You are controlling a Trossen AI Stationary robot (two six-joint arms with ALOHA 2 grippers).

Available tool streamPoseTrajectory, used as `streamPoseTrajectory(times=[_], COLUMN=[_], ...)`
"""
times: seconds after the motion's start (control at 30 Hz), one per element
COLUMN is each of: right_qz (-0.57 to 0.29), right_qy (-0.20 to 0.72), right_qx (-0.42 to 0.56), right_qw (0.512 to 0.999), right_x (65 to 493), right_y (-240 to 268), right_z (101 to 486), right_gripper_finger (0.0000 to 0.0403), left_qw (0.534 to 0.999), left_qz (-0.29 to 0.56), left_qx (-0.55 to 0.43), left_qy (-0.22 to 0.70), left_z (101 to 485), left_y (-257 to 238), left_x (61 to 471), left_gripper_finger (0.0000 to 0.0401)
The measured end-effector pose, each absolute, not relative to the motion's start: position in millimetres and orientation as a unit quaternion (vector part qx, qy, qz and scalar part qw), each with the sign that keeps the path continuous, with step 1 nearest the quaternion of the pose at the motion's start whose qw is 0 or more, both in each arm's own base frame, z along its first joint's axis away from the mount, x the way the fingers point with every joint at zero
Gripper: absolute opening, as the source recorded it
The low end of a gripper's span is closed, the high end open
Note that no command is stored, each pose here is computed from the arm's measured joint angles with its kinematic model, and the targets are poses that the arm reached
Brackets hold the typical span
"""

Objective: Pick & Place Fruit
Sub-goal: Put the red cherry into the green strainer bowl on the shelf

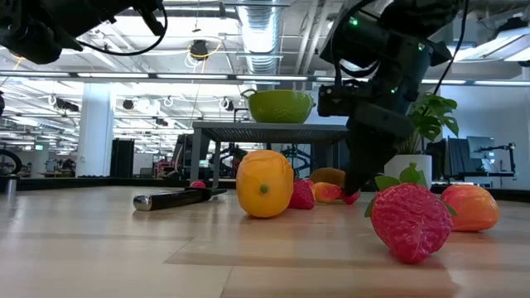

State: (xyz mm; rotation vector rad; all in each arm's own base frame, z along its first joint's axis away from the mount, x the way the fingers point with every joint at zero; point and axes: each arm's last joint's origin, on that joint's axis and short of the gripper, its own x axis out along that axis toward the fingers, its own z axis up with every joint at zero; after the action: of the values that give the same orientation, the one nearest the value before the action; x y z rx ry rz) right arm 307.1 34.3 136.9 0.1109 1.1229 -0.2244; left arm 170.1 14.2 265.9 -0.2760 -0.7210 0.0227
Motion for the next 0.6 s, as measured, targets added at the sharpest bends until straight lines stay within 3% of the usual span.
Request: streamPoseTrajectory(times=[0.37,0.6], right_qz=[-0.123,-0.112], right_qy=[0.528,0.524], right_qx=[0.061,0.058], right_qw=[0.838,0.843], right_x=[300,301], right_y=[22,23], right_z=[125,126], right_gripper_finger=[0.0224,0.016], left_qw=[0.926,0.927], left_qz=[0.011,0.009], left_qx=[-0.134,-0.134], left_qy=[-0.352,-0.351], left_z=[266,266], left_y=[14,14], left_x=[170,170], left_gripper_finger=[0.0106,0.0106])
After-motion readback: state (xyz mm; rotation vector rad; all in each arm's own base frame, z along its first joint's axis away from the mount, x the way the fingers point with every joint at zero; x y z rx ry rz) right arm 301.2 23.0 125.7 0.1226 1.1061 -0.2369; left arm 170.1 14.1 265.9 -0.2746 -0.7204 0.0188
